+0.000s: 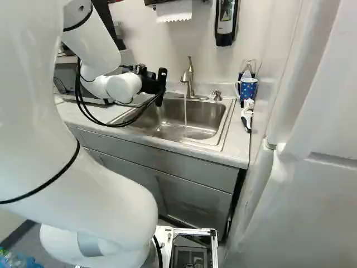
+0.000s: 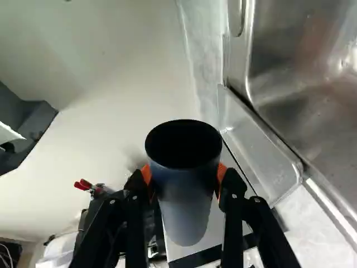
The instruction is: Rinse the cup and place it in the tray
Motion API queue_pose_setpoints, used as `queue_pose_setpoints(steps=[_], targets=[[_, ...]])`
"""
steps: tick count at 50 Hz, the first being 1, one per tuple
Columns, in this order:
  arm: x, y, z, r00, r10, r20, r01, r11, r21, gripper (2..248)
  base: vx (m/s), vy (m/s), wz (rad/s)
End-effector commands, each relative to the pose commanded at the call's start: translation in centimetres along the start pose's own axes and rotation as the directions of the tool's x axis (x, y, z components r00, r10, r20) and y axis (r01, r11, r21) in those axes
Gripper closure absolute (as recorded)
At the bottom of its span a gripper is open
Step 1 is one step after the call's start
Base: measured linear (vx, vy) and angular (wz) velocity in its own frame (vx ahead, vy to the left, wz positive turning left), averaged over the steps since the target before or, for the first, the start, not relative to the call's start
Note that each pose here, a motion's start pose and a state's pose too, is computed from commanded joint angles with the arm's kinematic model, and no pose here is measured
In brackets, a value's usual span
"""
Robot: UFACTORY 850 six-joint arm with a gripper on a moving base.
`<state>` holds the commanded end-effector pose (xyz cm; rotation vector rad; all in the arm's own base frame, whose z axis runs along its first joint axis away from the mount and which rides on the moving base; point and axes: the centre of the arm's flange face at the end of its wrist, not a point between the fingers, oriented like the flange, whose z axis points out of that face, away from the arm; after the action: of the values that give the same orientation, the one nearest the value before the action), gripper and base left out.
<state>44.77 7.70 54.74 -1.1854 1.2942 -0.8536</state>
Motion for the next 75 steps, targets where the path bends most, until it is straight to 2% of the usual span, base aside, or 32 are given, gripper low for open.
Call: queue_pose_setpoints(steps=[9, 18, 27, 37, 46, 56, 66, 75], targets=[[0.0, 0.0, 0.0, 0.996, -0.095, 0.0, 0.095, 0.996, 0.0, 126, 0.0, 0.0, 0.0], [0.0, 0.0, 0.0, 0.982, -0.189, 0.0, 0.189, 0.982, 0.0, 126, 0.0, 0.0, 0.0], [0.0, 0.0, 0.0, 0.96, -0.28, 0.0, 0.28, 0.96, 0.0, 126, 0.0, 0.0, 0.0], [0.0, 0.0, 0.0, 0.925, -0.379, 0.0, 0.379, 0.925, 0.0, 126, 0.0, 0.0, 0.0], [0.0, 0.0, 0.0, 0.885, -0.465, 0.0, 0.465, 0.885, 0.0, 126, 0.0, 0.0, 0.0], [0.0, 0.0, 0.0, 0.832, -0.555, 0.0, 0.555, 0.832, 0.0, 126, 0.0, 0.0, 0.0], [0.0, 0.0, 0.0, 0.769, -0.64, 0.0, 0.64, 0.769, 0.0, 126, 0.0, 0.0, 0.0], [0.0, 0.0, 0.0, 0.705, -0.71, 0.0, 0.71, 0.705, 0.0, 126, 0.0, 0.0, 0.0]])
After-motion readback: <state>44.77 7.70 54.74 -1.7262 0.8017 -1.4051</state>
